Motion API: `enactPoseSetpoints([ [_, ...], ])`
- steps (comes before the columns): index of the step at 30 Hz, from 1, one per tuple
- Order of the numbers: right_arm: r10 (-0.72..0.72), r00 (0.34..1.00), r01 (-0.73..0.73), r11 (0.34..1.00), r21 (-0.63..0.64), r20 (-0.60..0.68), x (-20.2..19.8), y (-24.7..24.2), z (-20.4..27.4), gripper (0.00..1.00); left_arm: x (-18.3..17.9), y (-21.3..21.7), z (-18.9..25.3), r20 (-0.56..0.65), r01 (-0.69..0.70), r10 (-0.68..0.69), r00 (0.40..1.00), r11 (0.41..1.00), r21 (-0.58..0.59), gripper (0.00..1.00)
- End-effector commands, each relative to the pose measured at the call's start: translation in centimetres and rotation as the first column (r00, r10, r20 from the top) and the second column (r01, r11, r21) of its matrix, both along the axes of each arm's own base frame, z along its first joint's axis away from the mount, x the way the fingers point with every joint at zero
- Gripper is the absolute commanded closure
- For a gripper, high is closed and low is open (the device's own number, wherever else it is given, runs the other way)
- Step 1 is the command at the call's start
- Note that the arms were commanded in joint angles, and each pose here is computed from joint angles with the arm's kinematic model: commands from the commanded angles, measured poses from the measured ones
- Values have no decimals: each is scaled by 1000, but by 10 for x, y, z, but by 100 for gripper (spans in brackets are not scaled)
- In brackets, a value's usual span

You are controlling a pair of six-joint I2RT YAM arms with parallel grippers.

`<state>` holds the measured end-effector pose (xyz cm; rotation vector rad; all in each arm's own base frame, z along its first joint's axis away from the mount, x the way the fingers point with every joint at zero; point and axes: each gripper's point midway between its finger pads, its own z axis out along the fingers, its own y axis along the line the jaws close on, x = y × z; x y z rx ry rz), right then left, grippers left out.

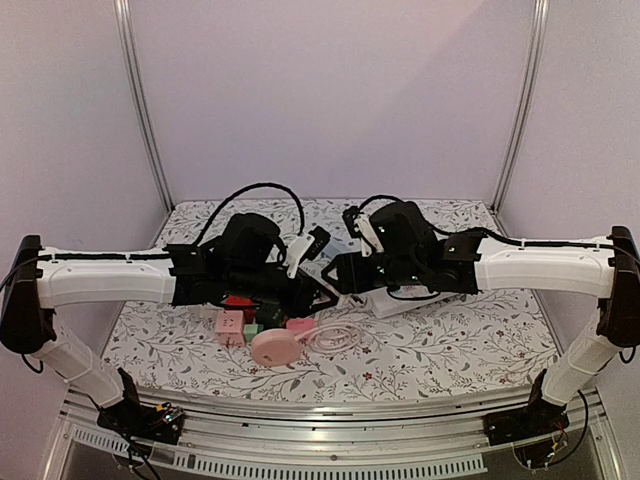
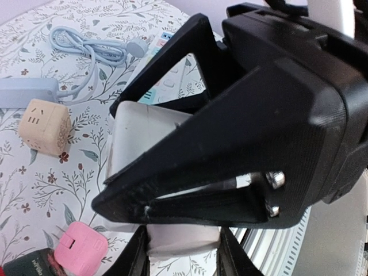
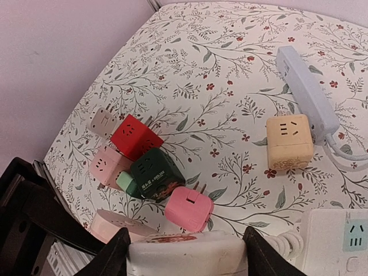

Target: Pull the plug off the socket

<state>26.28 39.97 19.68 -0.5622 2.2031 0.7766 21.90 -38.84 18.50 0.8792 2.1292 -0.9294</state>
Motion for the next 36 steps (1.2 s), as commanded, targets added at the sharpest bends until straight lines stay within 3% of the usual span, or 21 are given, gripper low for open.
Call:
enactPoseSetpoints([
  [1,22,998,-25,997,74,51,-9,13,37,80,11,0,16,78,-37,39,996,999,-35,100],
  [5,-115,993,113,991,65,26,7,4,34,82,5,-5,10,92,-27,28,995,1000,-12,100],
  [10,-282,959,283,957,-53,40,27,-18,19,85,-9,-15,9,145,-5,3,989,1000,9,100],
  [15,-287,958,288,955,-71,22,30,-13,12,84,-15,-18,9,157,-4,3,988,1000,4,100],
  [22,-94,996,94,994,51,-7,11,20,21,82,-5,-6,10,104,-33,36,994,999,-23,100],
  [29,158,987,-154,979,131,-20,-28,39,29,81,3,5,2,21,-30,31,999,999,-44,100],
  [36,181,983,-180,973,141,12,-35,35,36,81,4,8,5,12,-37,38,999,997,-62,100],
])
